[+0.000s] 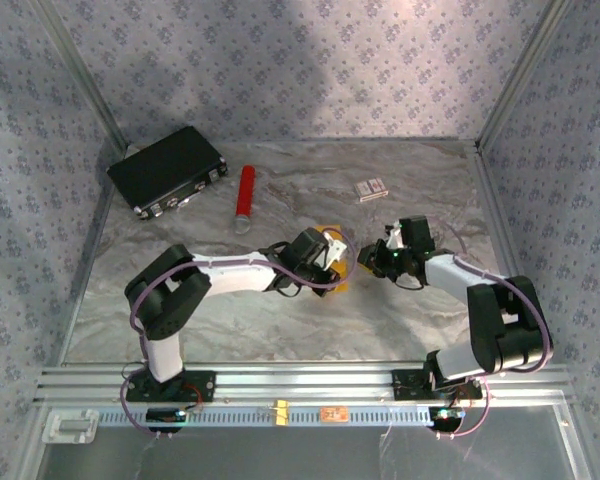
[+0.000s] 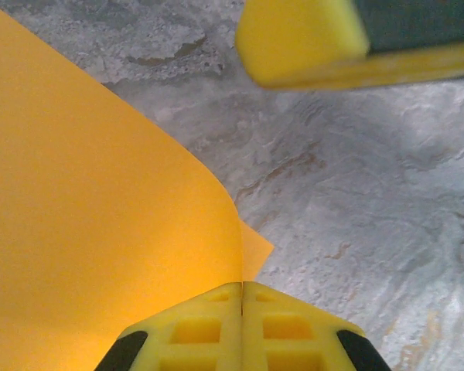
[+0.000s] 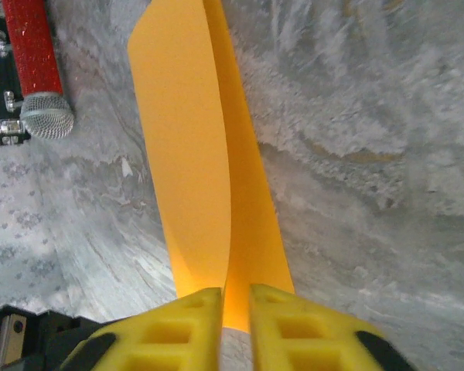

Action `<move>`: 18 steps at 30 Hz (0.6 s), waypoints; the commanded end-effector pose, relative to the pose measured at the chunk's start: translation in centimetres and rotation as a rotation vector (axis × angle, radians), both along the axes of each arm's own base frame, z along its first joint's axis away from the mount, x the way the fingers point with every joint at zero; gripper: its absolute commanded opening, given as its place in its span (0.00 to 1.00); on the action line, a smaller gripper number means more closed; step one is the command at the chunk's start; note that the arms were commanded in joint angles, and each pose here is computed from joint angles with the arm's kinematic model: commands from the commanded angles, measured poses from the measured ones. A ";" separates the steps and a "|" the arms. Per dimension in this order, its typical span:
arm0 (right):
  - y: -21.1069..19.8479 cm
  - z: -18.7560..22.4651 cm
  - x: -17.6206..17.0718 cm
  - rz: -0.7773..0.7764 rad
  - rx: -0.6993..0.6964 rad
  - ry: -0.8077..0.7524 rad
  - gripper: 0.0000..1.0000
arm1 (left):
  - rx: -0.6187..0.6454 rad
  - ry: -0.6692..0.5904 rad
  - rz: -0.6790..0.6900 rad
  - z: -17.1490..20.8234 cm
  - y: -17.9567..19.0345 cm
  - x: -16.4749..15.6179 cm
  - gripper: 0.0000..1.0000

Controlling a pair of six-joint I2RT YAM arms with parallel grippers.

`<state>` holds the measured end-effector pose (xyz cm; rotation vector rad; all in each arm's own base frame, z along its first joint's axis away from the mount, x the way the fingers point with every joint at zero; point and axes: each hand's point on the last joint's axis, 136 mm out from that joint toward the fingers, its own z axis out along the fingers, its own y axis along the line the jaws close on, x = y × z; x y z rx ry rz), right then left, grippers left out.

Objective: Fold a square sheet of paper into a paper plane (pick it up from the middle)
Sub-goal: Fold the triangle a second time at the center of the table.

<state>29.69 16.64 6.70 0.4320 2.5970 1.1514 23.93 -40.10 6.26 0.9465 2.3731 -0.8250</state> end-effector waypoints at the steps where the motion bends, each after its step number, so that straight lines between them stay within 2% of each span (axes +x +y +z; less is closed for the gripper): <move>1: 1.5 -1.0 -1.3 0.078 0.018 0.038 0.10 | -0.094 0.036 -0.033 2.2 -1.1 -0.5 0.00; 10: 3.8 -1.5 -0.8 0.116 0.043 0.043 0.07 | -0.079 0.040 -0.018 1.9 -0.8 -0.1 0.05; 18: 3.9 -1.7 -0.8 0.119 0.044 0.048 0.06 | -0.020 -0.006 0.004 1.6 -0.3 0.9 0.21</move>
